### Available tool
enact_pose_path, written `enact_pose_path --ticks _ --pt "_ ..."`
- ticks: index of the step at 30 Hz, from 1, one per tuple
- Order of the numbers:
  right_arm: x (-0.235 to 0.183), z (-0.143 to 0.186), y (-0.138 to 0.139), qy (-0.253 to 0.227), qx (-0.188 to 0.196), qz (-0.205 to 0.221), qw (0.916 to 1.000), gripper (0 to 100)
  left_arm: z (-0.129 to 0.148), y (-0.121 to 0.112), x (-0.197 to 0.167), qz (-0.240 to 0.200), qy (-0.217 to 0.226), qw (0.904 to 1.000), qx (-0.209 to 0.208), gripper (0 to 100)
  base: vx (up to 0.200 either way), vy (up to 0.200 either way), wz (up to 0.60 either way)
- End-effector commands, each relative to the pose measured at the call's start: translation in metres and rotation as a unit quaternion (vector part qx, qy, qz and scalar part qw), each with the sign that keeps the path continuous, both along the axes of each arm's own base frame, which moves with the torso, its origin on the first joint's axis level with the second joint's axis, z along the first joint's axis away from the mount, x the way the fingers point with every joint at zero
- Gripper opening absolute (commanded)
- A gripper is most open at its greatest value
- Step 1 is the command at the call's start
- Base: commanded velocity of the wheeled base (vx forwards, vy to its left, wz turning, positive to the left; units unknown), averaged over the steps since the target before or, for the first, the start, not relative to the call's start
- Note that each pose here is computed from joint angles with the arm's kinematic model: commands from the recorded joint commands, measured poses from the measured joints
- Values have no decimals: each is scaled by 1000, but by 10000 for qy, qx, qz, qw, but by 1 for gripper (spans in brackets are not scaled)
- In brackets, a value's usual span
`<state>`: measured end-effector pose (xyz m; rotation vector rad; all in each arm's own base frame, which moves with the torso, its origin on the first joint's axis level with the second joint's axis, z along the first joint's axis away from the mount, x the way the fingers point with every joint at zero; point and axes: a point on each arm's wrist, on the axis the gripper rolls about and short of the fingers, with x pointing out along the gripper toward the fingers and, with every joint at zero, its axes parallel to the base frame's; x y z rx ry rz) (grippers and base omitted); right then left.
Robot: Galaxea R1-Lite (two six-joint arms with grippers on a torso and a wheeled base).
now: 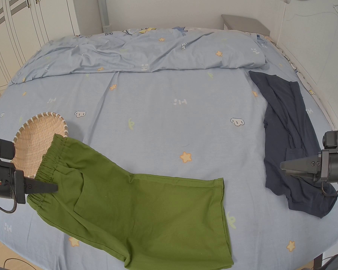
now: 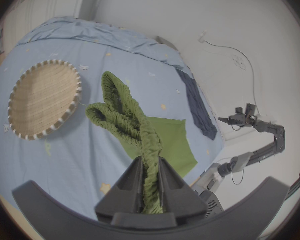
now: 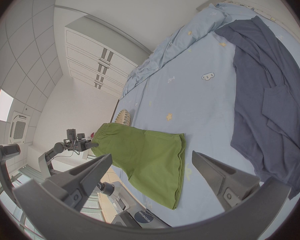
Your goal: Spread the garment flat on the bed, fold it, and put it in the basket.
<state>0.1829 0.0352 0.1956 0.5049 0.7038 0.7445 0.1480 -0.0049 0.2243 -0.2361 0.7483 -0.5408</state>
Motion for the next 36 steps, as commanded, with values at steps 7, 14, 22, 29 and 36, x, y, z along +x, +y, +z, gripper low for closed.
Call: enact_pose_path --ticks 7,14,22,29,36 --pt "-1 -2 2 5 -6 47 10000 100 28 -70 1 -1395 -578 9885 54 0 0 0 0" --pt "-1 -3 4 27 -13 95 10000 100 13 -119 21 -2236 -430 9737 105 0 0 0 0" --pt "0 -6 3 89 -29 76 9999 100 -20 -167 24 -2672 -121 9615 634 0 0 0 0" --pt "3 -10 4 171 -53 101 9998 100 -27 -190 24 -2637 -205 9630 510 0 0 0 0" --pt "4 -14 5 216 -77 121 9997 100 -36 -208 19 -2741 -181 9611 270 0 0 0 0"
